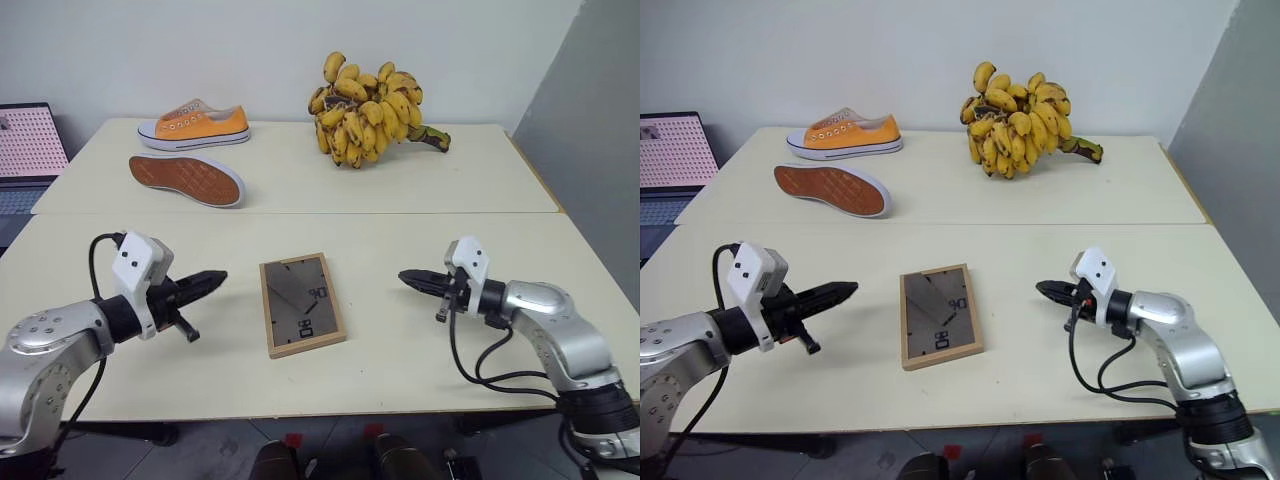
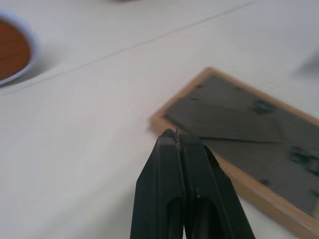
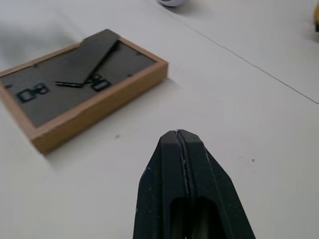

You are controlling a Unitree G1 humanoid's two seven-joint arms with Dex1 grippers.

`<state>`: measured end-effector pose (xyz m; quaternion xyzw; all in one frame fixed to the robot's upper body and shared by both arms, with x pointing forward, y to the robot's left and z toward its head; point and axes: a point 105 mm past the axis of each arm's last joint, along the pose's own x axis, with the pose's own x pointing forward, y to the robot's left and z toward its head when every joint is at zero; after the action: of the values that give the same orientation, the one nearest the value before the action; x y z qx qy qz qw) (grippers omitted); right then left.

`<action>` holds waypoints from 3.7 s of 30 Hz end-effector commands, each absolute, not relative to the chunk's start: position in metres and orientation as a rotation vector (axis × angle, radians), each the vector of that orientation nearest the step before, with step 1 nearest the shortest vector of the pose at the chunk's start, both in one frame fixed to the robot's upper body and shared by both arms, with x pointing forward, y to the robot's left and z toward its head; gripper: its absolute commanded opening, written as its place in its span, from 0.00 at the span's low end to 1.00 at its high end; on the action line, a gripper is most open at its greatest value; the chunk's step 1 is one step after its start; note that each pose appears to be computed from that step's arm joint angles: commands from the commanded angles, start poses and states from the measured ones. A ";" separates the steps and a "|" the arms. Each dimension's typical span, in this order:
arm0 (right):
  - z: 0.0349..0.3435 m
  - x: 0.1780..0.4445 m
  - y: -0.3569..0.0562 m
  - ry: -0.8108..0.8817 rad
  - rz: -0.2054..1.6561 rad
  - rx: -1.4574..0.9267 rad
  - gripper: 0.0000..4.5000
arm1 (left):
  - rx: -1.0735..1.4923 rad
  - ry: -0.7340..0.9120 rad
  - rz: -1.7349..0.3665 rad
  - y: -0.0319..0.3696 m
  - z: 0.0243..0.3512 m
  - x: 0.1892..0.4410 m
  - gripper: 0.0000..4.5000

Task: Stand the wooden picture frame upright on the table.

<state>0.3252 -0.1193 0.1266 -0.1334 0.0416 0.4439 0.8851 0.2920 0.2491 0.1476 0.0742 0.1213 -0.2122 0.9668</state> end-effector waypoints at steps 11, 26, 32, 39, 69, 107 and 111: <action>0.087 0.339 -0.104 0.059 0.868 -0.444 0.00 | 0.107 0.262 -0.366 0.188 0.094 0.348 0.00; 0.088 0.342 -0.125 0.075 0.805 -0.419 0.00 | 0.113 0.230 -0.537 0.151 0.100 0.363 0.00; 0.089 0.344 -0.119 0.064 0.807 -0.405 0.00 | 0.134 0.225 -0.648 0.138 0.101 0.363 0.00; 0.090 0.345 -0.123 0.067 0.803 -0.420 0.00 | 0.201 0.227 -0.730 0.133 0.107 0.360 0.00; 0.086 0.339 -0.143 0.092 0.832 -0.520 0.00 | -0.456 0.725 -0.811 0.180 0.141 0.298 0.71; 0.079 0.354 -0.082 0.033 0.822 -0.479 0.00 | -0.500 0.882 -0.829 0.149 0.112 0.296 0.80; 0.076 0.355 -0.106 0.059 0.797 -0.525 0.00 | -0.538 0.876 -0.824 0.153 0.110 0.287 0.80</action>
<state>0.3545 -0.0910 0.0772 -0.2431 0.0219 0.3951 0.8856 0.2912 0.1541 0.1051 -0.2410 0.4172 -0.3747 0.7921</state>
